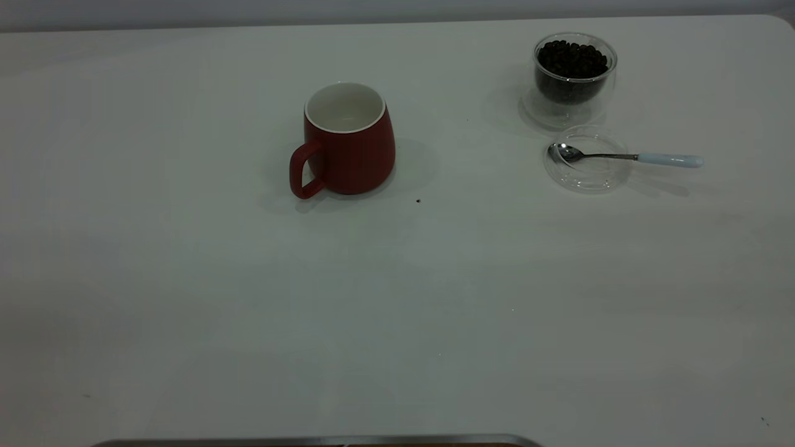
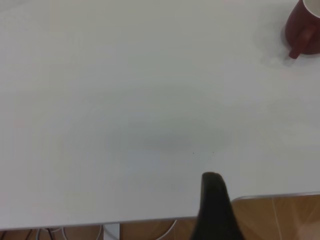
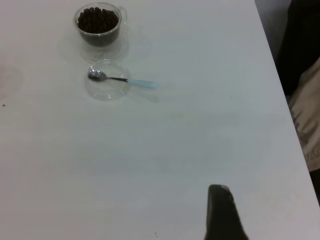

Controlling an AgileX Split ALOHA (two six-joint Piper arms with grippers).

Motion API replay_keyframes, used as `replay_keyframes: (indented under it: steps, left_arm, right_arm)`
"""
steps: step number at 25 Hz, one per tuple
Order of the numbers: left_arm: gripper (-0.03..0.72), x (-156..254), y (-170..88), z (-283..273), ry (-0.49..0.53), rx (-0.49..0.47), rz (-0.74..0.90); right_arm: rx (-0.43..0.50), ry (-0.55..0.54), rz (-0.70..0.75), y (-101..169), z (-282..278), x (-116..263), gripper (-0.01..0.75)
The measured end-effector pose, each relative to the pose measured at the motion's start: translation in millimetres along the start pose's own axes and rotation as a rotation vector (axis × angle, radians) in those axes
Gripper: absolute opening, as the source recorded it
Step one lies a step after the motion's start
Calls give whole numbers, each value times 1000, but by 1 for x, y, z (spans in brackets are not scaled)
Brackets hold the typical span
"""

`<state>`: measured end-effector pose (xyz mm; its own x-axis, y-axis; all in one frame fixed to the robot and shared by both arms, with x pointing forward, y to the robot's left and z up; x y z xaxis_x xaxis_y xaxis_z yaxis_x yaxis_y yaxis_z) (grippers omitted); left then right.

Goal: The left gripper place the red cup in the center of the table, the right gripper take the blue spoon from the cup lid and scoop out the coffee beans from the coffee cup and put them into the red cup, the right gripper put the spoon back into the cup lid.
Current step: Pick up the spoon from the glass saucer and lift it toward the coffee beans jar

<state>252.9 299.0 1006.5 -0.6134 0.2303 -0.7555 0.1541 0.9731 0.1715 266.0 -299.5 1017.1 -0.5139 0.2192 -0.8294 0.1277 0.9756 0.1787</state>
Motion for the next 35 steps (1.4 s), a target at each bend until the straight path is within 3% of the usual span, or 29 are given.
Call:
replay_keyframes:
  steps: [6, 13, 16, 20, 25, 29, 35]
  left_arm:
    - [587, 0, 0, 0, 0, 0, 0]
    - [587, 0, 0, 0, 1, 0, 0]
    - [587, 0, 0, 0, 1, 0, 0]
    - [587, 0, 0, 0, 1, 0, 0]
    - [587, 0, 0, 0, 1, 0, 0]
    - [587, 0, 0, 0, 2, 1, 0]
    - [587, 0, 0, 0, 2, 1, 0]
  right_arm:
    - [-5, -1, 3, 1, 0, 0, 494]
    - [-152, -10, 147, 25, 14, -29, 495]
    - [-119, 45, 144, 27, 42, -46, 522]
    - [-83, 88, 143, 30, 96, -69, 614]
    - [-46, 230, 233, 31, 181, -66, 656]
    - [-15, 388, 203, 30, 241, -52, 653]
    - [-37, 517, 168, 32, 313, -43, 629]
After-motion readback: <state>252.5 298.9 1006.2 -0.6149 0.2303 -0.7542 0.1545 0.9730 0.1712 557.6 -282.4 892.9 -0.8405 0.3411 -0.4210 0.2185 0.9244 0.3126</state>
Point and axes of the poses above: a point on each arm's last joint axis where the gripper is mounted, z pointing out along that axis toward the gripper, y along the wrist's bending axis when the last joint is at zero, x = y × z, the point moved 4 cm from there along z, pointing out along that axis toward the gripper, and after that the axes turned 11 degrees about z, right-handed, at the moved point
